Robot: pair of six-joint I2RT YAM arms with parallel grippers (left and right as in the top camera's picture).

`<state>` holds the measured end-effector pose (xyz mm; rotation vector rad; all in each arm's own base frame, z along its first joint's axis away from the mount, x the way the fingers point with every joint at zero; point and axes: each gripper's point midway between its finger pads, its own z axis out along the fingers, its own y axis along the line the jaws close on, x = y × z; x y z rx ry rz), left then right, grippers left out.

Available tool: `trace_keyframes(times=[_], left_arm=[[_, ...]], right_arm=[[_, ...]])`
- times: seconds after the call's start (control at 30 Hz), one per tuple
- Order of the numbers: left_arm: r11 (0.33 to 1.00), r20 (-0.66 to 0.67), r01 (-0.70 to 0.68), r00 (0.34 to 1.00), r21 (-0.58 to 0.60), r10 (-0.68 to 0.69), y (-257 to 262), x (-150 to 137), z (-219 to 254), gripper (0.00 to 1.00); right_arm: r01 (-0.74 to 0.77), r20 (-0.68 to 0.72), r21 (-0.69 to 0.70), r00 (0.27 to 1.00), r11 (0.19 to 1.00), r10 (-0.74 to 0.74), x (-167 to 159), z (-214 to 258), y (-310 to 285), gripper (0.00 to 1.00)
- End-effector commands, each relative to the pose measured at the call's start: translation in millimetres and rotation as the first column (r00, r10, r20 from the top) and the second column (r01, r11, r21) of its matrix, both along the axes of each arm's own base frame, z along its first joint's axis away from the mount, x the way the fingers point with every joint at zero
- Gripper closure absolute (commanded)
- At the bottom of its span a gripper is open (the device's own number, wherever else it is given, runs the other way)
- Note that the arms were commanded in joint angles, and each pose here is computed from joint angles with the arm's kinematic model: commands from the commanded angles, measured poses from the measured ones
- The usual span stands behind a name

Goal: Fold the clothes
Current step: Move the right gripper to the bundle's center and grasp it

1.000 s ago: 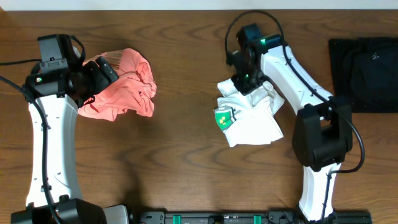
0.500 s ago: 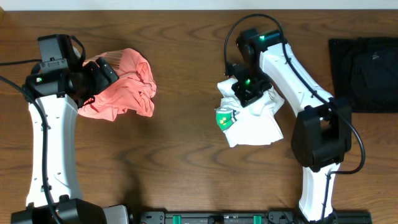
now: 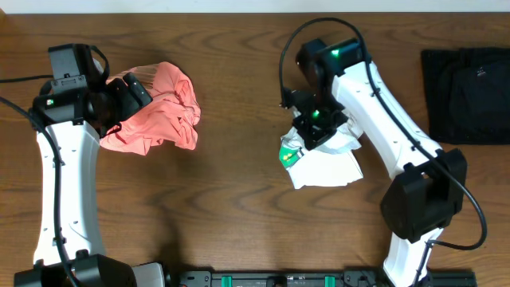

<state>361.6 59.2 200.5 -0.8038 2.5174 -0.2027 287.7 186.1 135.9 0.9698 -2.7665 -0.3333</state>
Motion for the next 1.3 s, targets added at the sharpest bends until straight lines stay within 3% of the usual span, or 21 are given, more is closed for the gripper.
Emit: trace_keyframes(times=[0.0,0.2,0.37,0.57,0.67,1.0,1.27], left_arm=[[1.000,-0.017,0.006,1.000,0.006,-0.006,0.7,-0.4,-6.8,0.02],[1.000,-0.013,0.006,1.000,0.007,-0.006,0.9,0.6,-6.3,0.02],[1.000,-0.009,0.006,1.000,0.007,-0.006,1.0,1.4,-5.8,0.02],[1.000,-0.018,0.009,1.000,0.001,-0.009,-0.6,-0.5,-6.9,0.02],[1.000,-0.045,0.027,0.999,-0.005,-0.028,-8.3,-5.4,-10.1,0.02],[0.963,-0.095,0.263,0.959,-0.060,-0.267,-91.6,-15.0,-32.6,0.02],[0.873,-0.073,0.486,0.870,-0.038,-0.487,-162.5,-21.1,-40.6,0.02]], right_arm=[[-0.007,-0.033,0.001,0.999,1.000,0.007,-11.7,-5.2,5.0,0.99],[-0.026,-0.111,-0.039,0.994,0.999,0.021,-33.5,-33.7,-0.8,0.97],[-0.027,-0.099,-0.036,0.995,0.999,0.023,-33.0,-52.1,-0.6,0.64],[0.023,0.122,0.071,0.992,0.997,-0.031,23.3,-23.3,21.8,0.37],[0.055,0.228,0.060,0.971,0.997,-0.067,54.5,-8.1,9.7,0.24],[0.154,0.288,0.036,0.945,0.987,-0.158,98.3,-11.9,-70.4,0.16],[0.119,0.323,0.265,0.924,0.957,-0.204,127.5,-16.1,-100.3,0.11]])
